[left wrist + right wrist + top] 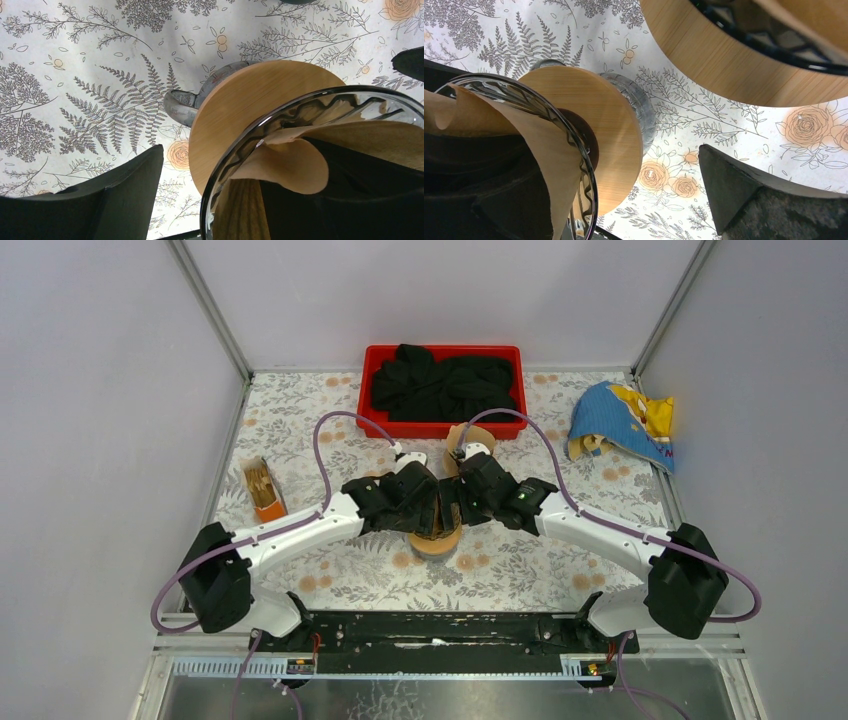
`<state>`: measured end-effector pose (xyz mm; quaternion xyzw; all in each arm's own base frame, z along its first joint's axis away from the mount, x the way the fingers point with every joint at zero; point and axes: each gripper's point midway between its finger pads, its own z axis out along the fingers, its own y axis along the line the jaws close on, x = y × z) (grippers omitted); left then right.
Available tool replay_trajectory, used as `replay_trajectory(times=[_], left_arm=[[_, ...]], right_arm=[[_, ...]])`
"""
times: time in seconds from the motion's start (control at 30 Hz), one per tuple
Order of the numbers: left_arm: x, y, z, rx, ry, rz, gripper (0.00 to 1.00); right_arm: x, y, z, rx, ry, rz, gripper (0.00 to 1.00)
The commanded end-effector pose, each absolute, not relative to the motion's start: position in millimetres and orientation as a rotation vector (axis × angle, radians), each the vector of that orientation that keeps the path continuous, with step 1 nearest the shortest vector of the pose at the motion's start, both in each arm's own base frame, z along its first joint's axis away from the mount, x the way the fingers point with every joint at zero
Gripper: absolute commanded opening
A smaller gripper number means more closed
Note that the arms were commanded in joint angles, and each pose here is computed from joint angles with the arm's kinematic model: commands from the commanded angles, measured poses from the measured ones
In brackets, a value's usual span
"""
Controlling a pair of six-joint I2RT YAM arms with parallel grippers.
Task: Place the coffee filter in the dripper
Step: Place the coffee filter in the coffee dripper.
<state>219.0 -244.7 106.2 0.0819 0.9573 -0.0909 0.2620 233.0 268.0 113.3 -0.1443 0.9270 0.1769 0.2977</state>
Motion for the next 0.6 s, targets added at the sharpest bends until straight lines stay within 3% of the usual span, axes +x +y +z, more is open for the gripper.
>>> replay_trajectory(times=[0.0, 0.57], left_arm=[[219, -248, 110, 0.255, 2.577, -0.264, 0.75], [226, -245, 167, 0.136, 2.386, -0.433, 0.78]], right_arm=[[238, 290, 133, -0.388, 2.407, 0.585, 0.99], [242, 272, 124, -0.367, 2.419, 0.461, 0.99]])
